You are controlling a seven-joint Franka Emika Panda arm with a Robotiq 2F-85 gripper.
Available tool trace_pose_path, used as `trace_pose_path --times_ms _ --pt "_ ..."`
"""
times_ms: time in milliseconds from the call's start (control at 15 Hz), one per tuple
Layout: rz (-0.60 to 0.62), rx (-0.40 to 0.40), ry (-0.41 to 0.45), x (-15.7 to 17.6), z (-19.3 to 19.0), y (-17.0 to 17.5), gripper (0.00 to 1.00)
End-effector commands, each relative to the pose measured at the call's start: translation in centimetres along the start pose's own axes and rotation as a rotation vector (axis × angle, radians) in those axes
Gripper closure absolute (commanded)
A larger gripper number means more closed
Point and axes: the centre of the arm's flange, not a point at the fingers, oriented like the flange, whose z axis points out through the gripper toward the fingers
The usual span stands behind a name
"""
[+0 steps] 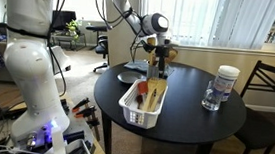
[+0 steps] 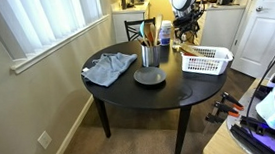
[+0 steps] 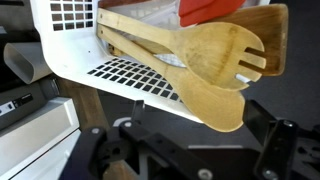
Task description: Move one wooden spoon from the white basket to the silver can
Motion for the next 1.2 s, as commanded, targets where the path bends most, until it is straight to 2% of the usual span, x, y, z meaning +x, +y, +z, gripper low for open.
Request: trace_pose_path --times_ms 0,600,667,733,1133 --pt "0.078 -0.028 0.017 1.0 1.0 -1.8 0.00" --pt "0.128 -0.085 0.015 1.9 2.1 -2.9 0.00" --pt "0.127 -0.095 0.003 1.9 2.2 -2.9 0.07" --pt "0.128 -0.106 -0.003 2.0 2.2 -2.9 0.27" --pt "0.135 -0.170 -0.036 2.1 1.8 -3.2 0.68"
